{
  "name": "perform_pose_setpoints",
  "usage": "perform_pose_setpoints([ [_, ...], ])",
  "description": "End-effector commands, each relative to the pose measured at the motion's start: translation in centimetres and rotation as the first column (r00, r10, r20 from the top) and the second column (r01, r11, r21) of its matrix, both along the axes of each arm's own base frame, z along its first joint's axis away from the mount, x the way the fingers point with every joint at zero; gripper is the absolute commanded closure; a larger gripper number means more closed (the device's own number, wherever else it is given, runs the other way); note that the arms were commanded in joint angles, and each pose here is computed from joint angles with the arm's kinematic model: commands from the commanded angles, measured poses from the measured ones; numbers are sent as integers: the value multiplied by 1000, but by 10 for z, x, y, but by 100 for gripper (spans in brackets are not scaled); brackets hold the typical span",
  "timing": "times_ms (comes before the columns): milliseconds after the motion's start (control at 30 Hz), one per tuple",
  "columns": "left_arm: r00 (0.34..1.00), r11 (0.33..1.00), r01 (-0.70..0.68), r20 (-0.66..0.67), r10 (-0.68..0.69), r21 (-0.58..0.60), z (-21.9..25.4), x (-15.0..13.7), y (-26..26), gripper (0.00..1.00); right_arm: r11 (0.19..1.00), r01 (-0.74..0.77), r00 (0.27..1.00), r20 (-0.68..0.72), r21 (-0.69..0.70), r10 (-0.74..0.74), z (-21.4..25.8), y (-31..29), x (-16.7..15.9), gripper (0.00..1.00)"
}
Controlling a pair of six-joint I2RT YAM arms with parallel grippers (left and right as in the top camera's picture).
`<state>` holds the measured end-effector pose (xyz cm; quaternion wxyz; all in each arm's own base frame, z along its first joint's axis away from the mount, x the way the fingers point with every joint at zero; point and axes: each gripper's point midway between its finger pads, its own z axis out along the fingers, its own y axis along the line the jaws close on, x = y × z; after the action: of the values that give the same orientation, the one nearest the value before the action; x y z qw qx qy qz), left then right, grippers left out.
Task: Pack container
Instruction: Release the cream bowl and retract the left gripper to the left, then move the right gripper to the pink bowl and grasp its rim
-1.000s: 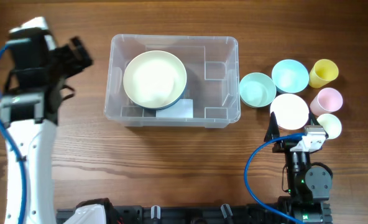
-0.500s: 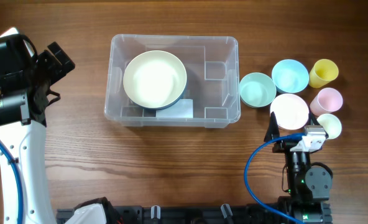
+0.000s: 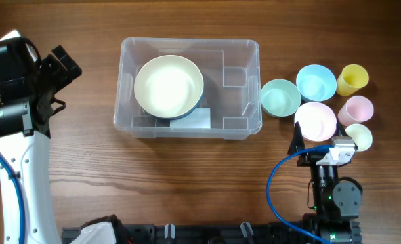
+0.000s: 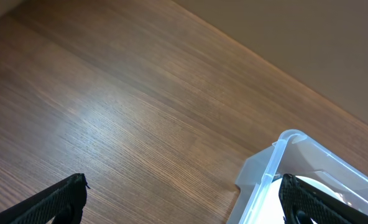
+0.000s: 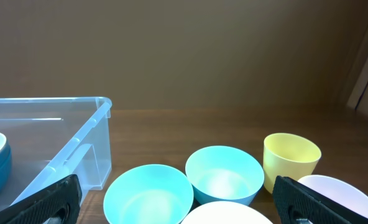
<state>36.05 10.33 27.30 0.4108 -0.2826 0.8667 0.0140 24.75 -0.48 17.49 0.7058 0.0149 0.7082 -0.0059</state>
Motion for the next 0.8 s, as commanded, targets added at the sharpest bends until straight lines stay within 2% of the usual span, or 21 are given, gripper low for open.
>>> perform_pose_setpoints([
  [0, 1000, 1000, -6, 19, 6, -16, 6, 0, 0, 0, 1000, -10, 1000, 6, -10, 10, 1, 1, 0, 0],
  [233, 1000, 1000, -6, 19, 6, -16, 6, 0, 0, 0, 1000, -19, 1000, 16, 1, 19, 3, 3, 0, 0],
  [400, 1000, 1000, -6, 19, 6, -16, 6, 0, 0, 0, 989, -50, 999, 28, 138, 47, 8, 8, -1, 0],
  [500, 1000, 1000, -6, 19, 6, -16, 6, 0, 0, 0, 978, -61, 998, 46, 201, 53, 32, 9, -7, 0],
  [633, 1000, 1000, -6, 19, 6, -16, 6, 0, 0, 0, 978, -63, 997, 58, 199, 53, 73, 9, -20, 0],
  [767, 1000, 1000, -6, 19, 6, -16, 6, 0, 0, 0, 979, -47, 998, -23, 196, 53, 105, 9, -29, 0],
])
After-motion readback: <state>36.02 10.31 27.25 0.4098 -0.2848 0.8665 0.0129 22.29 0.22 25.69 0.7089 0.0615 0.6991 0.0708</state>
